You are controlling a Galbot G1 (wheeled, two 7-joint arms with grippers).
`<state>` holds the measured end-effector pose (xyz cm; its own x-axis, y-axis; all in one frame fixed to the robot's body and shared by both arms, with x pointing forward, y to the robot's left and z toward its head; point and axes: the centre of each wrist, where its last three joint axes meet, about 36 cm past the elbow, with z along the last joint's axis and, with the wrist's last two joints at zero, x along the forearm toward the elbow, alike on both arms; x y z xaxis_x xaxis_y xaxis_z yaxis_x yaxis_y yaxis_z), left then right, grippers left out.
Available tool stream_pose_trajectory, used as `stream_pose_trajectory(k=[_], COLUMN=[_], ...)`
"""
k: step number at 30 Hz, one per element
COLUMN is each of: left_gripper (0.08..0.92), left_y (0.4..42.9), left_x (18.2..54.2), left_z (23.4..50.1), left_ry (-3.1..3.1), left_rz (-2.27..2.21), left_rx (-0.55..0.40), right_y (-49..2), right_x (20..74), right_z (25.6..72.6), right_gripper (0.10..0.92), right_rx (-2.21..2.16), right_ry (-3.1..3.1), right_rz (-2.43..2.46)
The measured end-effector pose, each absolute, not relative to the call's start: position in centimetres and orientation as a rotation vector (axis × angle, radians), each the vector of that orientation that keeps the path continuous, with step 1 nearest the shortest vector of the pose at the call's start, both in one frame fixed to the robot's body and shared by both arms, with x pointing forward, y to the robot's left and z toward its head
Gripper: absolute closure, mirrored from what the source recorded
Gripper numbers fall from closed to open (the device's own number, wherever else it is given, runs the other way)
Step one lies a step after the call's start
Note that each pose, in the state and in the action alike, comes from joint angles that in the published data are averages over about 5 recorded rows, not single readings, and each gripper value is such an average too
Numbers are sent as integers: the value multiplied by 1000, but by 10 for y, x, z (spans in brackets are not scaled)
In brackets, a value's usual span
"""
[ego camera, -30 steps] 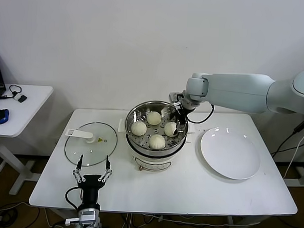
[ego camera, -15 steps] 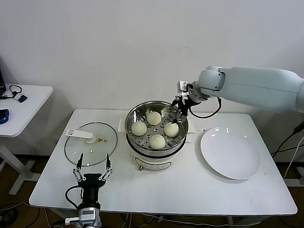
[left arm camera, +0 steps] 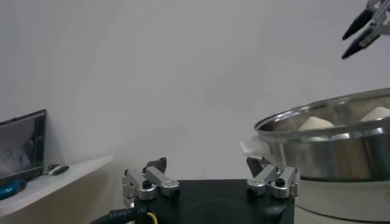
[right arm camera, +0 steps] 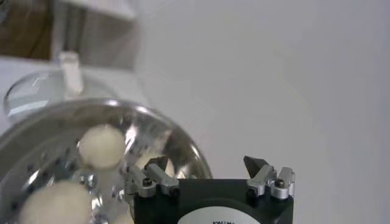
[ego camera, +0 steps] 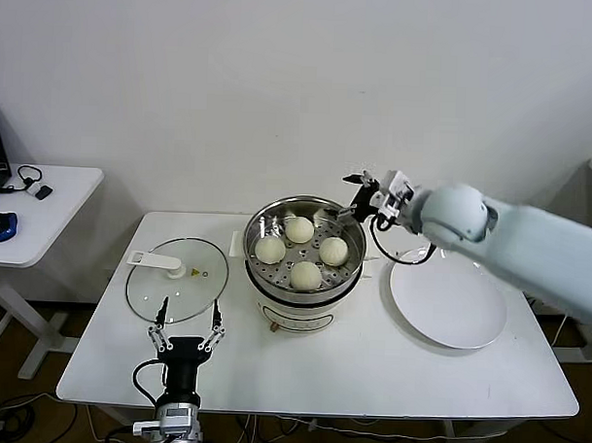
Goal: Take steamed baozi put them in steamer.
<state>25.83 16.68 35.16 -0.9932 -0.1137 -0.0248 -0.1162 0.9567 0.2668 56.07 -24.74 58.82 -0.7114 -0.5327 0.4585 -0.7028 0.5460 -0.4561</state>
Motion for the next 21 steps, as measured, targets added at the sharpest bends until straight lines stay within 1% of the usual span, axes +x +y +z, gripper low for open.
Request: stream_pose_trajectory(k=[6,13,17,21], left_gripper=[177,177,177,177], left_y=[165,163,162,162], left_x=[260,258,257,256], left_z=[350,345,343,341], left_ry=[3090,3085,3080,3077], left_rz=[441,460,467,473], left_rx=[-170,-143,-125,-117], right_y=[-246,-245,-256,-265], right_x=[511,471,448,418], right_z=[567,542,518,482], right_gripper=[200,200,200,200], right_rx=[955,844,666,449], right_ry=[-2813,-3151,-3314,-3410], right_rz=[771,549,392,252])
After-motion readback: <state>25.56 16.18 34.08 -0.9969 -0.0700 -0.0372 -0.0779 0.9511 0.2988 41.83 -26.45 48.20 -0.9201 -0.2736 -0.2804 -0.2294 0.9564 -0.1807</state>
